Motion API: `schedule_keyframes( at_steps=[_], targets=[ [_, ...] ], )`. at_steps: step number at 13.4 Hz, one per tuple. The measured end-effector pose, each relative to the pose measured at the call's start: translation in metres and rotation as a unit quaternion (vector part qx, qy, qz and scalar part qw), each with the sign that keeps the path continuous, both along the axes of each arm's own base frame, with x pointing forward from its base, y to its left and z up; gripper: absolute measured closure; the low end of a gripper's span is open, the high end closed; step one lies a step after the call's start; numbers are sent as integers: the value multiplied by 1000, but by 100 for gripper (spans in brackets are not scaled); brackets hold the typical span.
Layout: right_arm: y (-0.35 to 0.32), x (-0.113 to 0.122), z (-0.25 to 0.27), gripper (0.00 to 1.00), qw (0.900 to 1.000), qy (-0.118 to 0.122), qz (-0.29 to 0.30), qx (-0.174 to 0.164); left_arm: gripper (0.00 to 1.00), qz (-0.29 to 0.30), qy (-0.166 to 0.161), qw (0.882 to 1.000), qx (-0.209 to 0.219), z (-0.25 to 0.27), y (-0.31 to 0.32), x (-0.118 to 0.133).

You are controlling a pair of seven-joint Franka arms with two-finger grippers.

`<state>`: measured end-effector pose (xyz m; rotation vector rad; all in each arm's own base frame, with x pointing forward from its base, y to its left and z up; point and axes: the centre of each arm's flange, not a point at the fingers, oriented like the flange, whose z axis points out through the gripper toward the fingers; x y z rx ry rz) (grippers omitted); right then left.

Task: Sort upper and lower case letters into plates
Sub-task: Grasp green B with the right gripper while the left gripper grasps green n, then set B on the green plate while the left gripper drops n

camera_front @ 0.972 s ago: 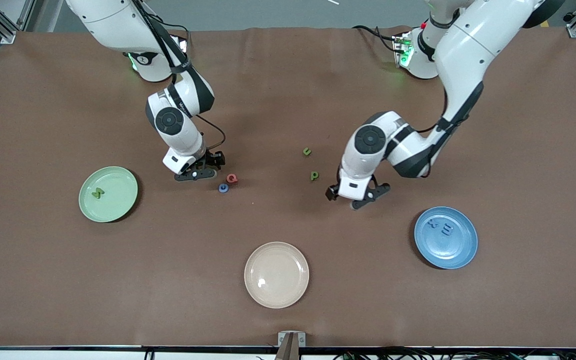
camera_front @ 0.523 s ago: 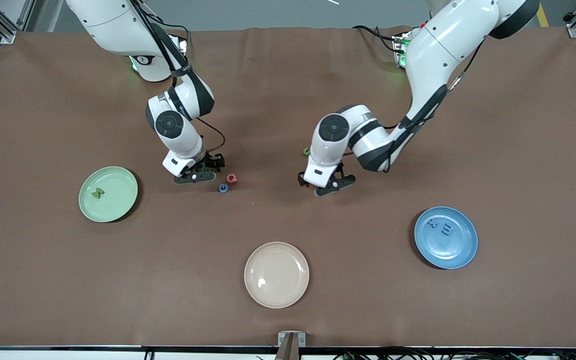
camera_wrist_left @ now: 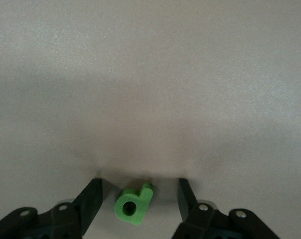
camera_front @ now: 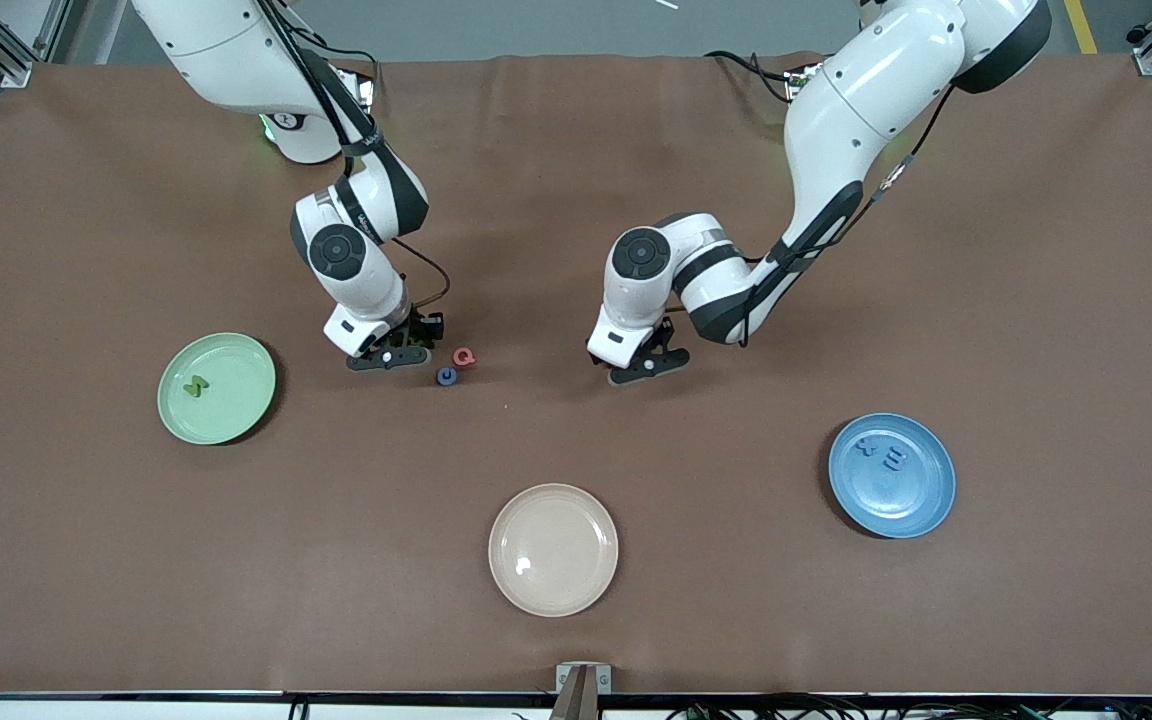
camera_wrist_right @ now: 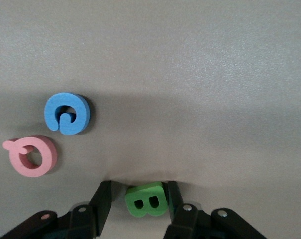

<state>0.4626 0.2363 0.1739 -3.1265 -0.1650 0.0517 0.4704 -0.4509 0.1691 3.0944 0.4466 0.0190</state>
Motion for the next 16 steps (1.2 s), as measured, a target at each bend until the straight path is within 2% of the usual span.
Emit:
schedule_keyframes(
  at_steps=[1, 2, 3, 6, 10, 12, 14, 16],
  targets=[
    [-1, 1, 1, 54, 1000, -1, -1, 0, 35, 0, -1, 1000, -1, 1, -1, 0],
    [-2, 2, 2, 61, 1000, -1, -2, 0, 44, -1, -1, 1000, -2, 3, -3, 0],
    [-1, 2, 2, 61, 1000, -1, -2, 0, 44, -3, -1, 1000, -1, 3, -4, -2],
    [-1, 2, 2, 63, 1000, -1, -2, 0, 73, -7, -3, 1000, 2, 6, -8, -4],
    [-2, 3, 4, 63, 1000, 3, -2, -2, 73, -2, -7, 1000, 2, 8, -5, 3],
    [-3, 12, 24, 63, 999, 30, 8, -17, 73, 19, -27, 999, 10, 17, 18, 35],
    [-26, 36, 69, 63, 997, 66, 24, -32, 73, 40, -42, 998, 33, 40, 58, 78],
    [-82, 61, 112, 63, 995, 76, 53, -23, 73, 64, -61, 995, 50, 67, 107, 119]
  ],
)
